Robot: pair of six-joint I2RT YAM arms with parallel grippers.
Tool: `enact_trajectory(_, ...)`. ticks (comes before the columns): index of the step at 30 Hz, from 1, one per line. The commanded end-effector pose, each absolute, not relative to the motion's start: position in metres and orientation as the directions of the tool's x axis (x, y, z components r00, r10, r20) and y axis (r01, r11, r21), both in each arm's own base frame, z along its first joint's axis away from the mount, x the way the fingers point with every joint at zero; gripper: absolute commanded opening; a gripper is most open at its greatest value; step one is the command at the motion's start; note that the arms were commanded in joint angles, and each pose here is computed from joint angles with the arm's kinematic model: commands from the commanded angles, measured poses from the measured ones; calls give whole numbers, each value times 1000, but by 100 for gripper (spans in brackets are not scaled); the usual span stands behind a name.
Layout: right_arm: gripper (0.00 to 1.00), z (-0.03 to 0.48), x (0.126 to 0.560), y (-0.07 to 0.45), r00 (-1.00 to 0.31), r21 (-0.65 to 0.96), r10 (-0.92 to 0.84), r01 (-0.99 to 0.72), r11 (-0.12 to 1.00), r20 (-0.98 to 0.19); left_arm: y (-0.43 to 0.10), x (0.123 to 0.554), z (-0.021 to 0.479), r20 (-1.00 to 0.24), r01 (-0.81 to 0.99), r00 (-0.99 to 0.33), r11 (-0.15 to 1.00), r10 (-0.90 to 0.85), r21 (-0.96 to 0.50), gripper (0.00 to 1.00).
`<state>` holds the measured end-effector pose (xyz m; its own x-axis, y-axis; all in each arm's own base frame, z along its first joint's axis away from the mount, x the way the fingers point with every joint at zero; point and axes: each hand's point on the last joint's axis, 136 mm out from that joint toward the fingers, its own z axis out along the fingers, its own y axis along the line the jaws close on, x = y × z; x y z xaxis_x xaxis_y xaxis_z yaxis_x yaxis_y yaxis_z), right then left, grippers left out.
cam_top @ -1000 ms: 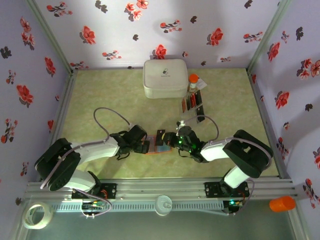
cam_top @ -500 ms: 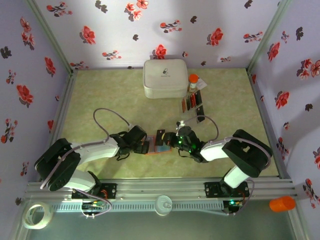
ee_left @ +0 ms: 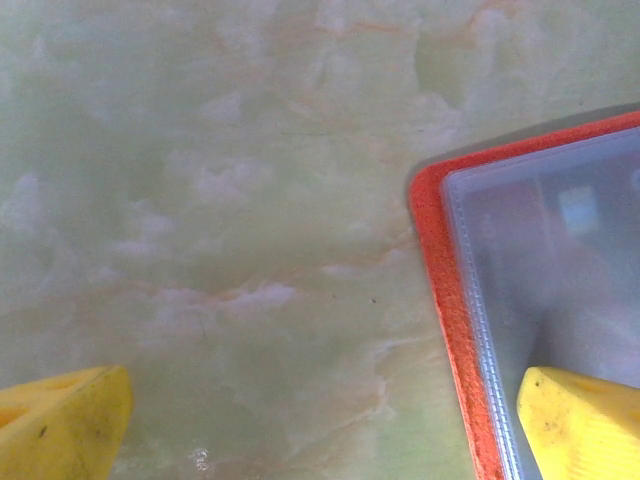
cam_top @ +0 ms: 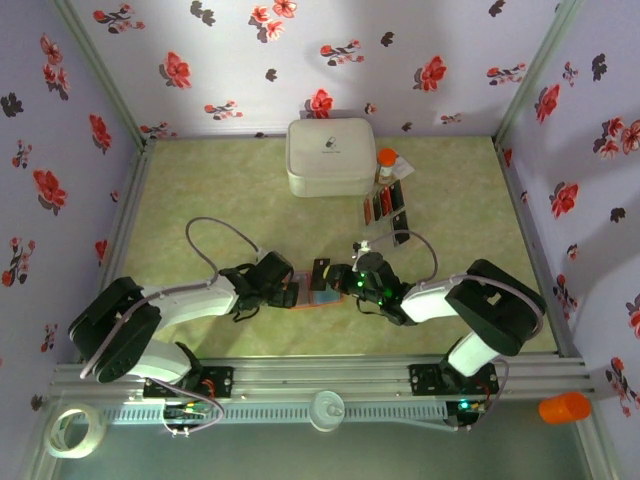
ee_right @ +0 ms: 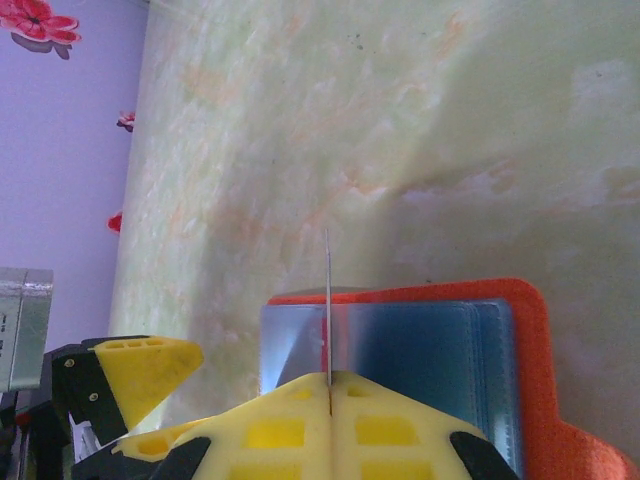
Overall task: Put the credit cards into the card holder
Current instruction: Insert the credit card into the card slot.
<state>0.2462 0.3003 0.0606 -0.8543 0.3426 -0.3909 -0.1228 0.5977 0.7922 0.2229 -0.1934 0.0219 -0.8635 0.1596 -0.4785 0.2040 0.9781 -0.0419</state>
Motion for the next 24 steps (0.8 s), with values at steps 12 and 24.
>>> enact_trajectory(12,0,66,248,313,-858,810,329,-157,565,-396,-182,214,15,-456,199,-872,980,176,-2,99)
enact_trajectory(24,0,63,244,318,-878,816,294,-165,554,-377,-182,213,14,-455,198,-873,980,176,0,100)
